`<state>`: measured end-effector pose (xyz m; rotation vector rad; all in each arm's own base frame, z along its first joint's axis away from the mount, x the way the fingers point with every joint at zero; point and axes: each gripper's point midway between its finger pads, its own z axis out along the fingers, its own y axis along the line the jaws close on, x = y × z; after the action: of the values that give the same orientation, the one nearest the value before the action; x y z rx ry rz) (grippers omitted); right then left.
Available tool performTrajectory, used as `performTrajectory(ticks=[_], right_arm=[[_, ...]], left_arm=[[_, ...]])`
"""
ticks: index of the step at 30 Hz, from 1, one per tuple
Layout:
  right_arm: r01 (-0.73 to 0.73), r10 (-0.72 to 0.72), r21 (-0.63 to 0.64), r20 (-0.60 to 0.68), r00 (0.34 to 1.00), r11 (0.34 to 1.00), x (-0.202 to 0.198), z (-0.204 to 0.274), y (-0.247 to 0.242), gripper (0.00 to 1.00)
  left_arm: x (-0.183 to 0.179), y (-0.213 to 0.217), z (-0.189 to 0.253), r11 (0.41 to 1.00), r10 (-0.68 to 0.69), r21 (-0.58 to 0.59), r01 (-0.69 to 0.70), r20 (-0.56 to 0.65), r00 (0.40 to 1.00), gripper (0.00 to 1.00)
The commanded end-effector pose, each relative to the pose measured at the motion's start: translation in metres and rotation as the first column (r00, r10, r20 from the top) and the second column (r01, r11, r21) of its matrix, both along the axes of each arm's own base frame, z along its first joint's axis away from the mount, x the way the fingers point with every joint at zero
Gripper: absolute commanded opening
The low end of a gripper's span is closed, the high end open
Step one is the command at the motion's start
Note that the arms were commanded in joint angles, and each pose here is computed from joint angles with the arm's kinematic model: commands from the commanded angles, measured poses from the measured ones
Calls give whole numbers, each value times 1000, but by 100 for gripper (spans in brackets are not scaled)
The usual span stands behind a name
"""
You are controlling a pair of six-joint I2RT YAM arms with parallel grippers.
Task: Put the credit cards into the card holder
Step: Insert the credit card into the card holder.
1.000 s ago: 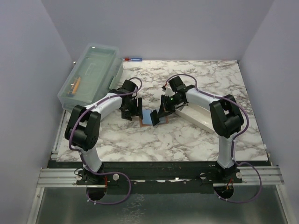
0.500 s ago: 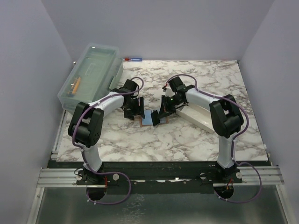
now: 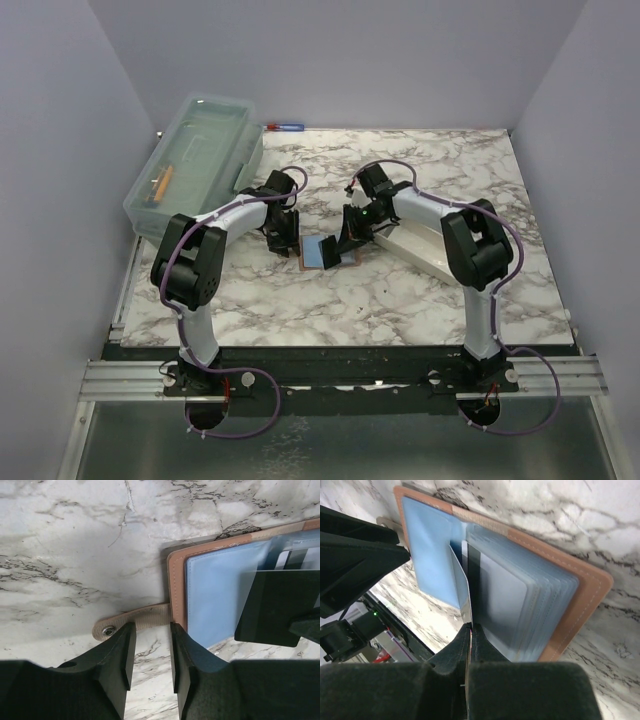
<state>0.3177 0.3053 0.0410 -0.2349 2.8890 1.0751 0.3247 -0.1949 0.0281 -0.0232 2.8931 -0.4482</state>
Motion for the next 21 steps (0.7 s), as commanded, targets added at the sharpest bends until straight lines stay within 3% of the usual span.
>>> performTrajectory(ticks=[1,21], right_arm=[[-21,21,-36,15,1000,999,8,-11,2,0],[33,-33,6,104,994,999,26,-16,9,0]], left_arm=[[-9,4,-20,999,-4,38,6,-52,999,37],[-12,1,-16,1000,-16,17,17,-52,998,34]])
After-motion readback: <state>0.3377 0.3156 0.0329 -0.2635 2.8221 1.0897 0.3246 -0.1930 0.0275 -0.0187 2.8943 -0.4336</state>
